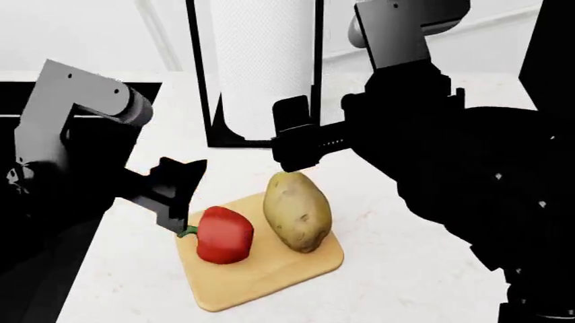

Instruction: Pick the vegetables from the sink and place them on the cutting board.

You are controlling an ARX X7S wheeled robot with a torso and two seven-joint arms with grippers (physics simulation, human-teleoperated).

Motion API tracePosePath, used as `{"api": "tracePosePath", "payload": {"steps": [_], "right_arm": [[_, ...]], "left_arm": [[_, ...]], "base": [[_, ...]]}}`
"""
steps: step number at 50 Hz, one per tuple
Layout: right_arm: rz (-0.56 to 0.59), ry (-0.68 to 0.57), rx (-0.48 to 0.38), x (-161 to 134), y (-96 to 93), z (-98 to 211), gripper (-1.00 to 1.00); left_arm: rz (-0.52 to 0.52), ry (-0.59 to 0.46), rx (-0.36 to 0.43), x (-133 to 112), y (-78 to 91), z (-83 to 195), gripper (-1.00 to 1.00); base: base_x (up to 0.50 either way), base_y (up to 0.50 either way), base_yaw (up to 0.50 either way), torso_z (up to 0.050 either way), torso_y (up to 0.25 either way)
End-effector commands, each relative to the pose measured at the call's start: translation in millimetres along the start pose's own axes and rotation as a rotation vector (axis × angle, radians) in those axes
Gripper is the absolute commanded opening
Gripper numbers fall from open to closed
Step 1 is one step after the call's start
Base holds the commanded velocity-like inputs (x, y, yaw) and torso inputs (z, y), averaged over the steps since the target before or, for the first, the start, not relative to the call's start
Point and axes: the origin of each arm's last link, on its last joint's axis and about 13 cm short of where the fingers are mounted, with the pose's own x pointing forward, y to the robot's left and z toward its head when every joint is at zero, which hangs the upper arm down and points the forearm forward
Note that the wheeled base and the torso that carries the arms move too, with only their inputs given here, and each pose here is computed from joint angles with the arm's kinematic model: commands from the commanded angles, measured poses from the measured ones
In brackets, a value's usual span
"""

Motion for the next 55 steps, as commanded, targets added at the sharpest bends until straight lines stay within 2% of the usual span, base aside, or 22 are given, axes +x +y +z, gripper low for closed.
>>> {"api": "tracePosePath", "payload": {"steps": [1,2,7,9,18,22,24,31,45,49,50,55], "right_arm": [[-0.057,-0.114,-0.020,-9,-10.7,-17,1.00],[-0.061,-0.125,-0.046,-9,-10.9,-19,1.00],[-0.113,-0.150,0.006,-19,-16.8,-21,1.00],[-0.124,-0.145,-0.003,-23,-17.9,-22,1.00],[-0.137,-0.170,-0.005,-50,-15.9,-6,1.00],[-0.144,-0.176,-0.011,-56,-16.1,6,1.00],[-0.143,-0.187,-0.008,-57,-16.5,12,1.00],[-0.141,-0.218,-0.010,-62,-17.1,33,1.00],[-0.161,-0.260,-0.030,-81,-14.8,64,1.00],[-0.157,-0.291,-0.040,-89,-12.5,75,1.00],[-0.153,-0.332,-0.022,-93,-13.2,82,1.00],[-0.152,-0.350,-0.025,-94,-15.2,94,1.00]], "left_arm": [[0.139,-0.115,-0.101,-15,21.2,16,1.00],[0.144,-0.118,-0.119,-16,22.2,17,1.00],[0.212,-0.141,-0.141,-25,33.4,20,1.00],[0.225,-0.135,-0.106,-31,35.3,18,1.00],[0.311,-0.169,-0.098,-64,52.7,28,1.00],[0.306,-0.183,-0.097,-70,51.1,46,1.00],[0.253,-0.170,-0.049,-72,45.9,51,1.00],[0.258,-0.207,-0.049,-80,41.9,82,1.00],[0.277,-0.246,-0.041,-91,41.5,105,1.00],[0.272,-0.253,-0.043,-92,40.1,106,1.00],[0.268,-0.255,-0.040,-92,38.8,106,1.00],[0.270,-0.279,-0.042,-96,38.2,118,1.00]], "base": [[0.00,0.00,0.00,0.000,0.000],[0.00,0.00,0.00,0.000,0.000],[0.00,0.00,0.00,0.000,0.002],[0.00,0.00,0.00,0.000,0.000],[0.00,0.00,0.00,0.000,0.001],[0.00,0.00,0.00,0.000,0.000],[0.00,0.00,0.00,0.000,0.000],[0.00,0.00,0.00,0.000,0.001],[0.00,0.00,0.00,0.000,0.001],[0.00,0.00,0.00,0.000,0.000],[0.00,0.00,0.00,0.000,0.000],[0.00,0.00,0.00,0.000,0.002]]}}
